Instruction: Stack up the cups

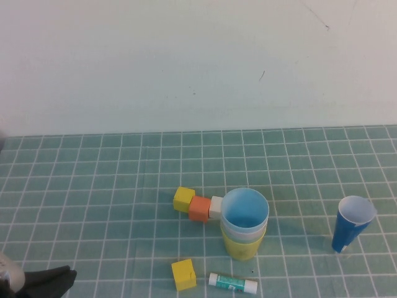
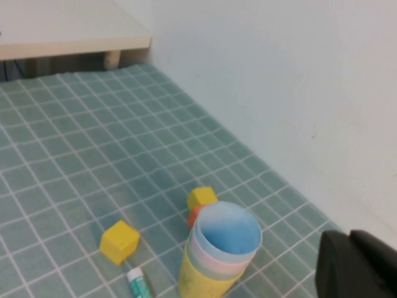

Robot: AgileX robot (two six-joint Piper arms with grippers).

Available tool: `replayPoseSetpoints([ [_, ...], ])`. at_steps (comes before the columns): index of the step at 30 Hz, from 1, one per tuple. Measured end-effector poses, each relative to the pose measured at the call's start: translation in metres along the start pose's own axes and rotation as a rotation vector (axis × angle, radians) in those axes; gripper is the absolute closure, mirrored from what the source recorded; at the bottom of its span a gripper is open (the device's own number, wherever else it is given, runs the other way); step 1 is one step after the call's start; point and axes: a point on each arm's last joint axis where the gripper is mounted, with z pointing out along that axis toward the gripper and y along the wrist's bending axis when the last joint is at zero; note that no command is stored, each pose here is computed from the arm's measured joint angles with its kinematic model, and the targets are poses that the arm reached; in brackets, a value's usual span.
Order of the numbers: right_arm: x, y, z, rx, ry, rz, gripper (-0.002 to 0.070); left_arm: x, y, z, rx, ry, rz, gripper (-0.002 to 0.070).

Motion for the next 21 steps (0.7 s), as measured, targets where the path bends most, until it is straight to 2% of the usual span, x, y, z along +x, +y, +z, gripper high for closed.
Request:
replayPoseSetpoints([
  [12,0.034,0.011,0.012,-0.033,0.101,0.018,0.0678,0.000,0.000,0.000,0.000,0.000,0.006,0.0677],
  [21,0.067,0.003,0.019,0.237,-0.047,-0.017,0.0678,0.000,0.000,0.000,0.000,0.000,0.006,0.0676],
])
